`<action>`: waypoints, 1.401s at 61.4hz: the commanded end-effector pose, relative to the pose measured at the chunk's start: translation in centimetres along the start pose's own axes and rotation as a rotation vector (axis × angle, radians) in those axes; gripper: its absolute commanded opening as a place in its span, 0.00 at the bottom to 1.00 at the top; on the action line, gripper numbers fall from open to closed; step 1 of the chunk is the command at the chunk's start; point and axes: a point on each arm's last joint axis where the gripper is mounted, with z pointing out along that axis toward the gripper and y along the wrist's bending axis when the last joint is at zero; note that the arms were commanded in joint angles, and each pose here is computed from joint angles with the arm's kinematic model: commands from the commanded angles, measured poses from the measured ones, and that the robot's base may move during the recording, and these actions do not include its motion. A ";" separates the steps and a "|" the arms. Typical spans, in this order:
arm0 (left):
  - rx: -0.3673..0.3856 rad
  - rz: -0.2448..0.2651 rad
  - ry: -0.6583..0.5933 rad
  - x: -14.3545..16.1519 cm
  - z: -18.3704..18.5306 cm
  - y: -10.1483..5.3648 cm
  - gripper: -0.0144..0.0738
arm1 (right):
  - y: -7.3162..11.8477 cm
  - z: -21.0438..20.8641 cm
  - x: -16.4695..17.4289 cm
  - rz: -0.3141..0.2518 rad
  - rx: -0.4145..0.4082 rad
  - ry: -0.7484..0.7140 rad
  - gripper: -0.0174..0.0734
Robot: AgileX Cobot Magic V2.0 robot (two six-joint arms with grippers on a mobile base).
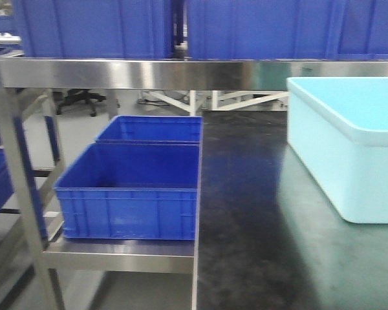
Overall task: Pick red cube and place on left shelf
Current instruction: 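Drive the base to the shelving rack while holding the red cube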
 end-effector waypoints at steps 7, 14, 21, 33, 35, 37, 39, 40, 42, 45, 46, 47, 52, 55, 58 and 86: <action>0.003 0.001 -0.072 0.0 0.0 0.0 0.28 | 0.2 -0.5 -1.4 -0.004 -0.007 -0.098 0.22; 0.003 0.001 -0.072 0.0 0.0 0.0 0.28 | 0.2 -0.5 -1.4 -0.004 -0.007 -0.098 0.22; 0.003 0.001 -0.072 0.0 0.0 0.0 0.28 | 0.2 -0.5 -1.4 -0.004 -0.007 -0.098 0.22; 0.003 0.001 -0.072 0.0 0.0 0.0 0.28 | 0.2 -0.5 -1.4 -0.004 -0.007 -0.098 0.22; 0.003 0.001 -0.072 0.0 0.0 0.0 0.28 | 0.2 -0.5 -1.4 -0.004 -0.007 -0.098 0.22; 0.003 0.001 -0.072 0.0 0.0 0.0 0.28 | 0.2 -0.5 -1.4 -0.004 -0.007 -0.098 0.22; 0.003 0.001 -0.072 0.0 0.0 0.0 0.28 | 0.2 -0.5 -1.4 -0.004 -0.007 -0.098 0.22; 0.003 0.001 -0.072 0.0 0.0 0.0 0.28 | 0.2 -0.5 -1.4 -0.004 -0.007 -0.098 0.22; 0.003 0.001 -0.072 0.0 0.0 0.0 0.28 | 0.2 -0.5 -1.4 -0.004 -0.007 -0.098 0.22; 0.003 0.001 -0.072 0.0 0.0 0.0 0.28 | 0.2 -0.5 -1.4 -0.004 -0.007 -0.098 0.22; 0.003 0.001 -0.072 0.0 0.0 0.0 0.28 | 0.2 -0.5 -1.4 -0.004 -0.007 -0.098 0.22; 0.003 0.001 -0.072 0.0 0.0 0.0 0.28 | 0.2 -0.5 -1.4 -0.004 -0.007 -0.098 0.22; 0.003 0.001 -0.072 0.0 0.0 0.0 0.28 | 0.2 -0.5 -1.4 -0.004 -0.007 -0.098 0.22; 0.003 0.001 -0.072 0.0 0.0 0.0 0.28 | 0.2 -0.5 -1.4 -0.004 -0.007 -0.098 0.22; 0.003 0.001 -0.072 0.0 0.0 0.0 0.28 | 0.2 -0.5 -1.4 -0.004 -0.007 -0.098 0.22; 0.003 0.001 -0.072 0.0 0.0 0.0 0.28 | 0.2 -0.5 -1.4 -0.004 -0.007 -0.098 0.22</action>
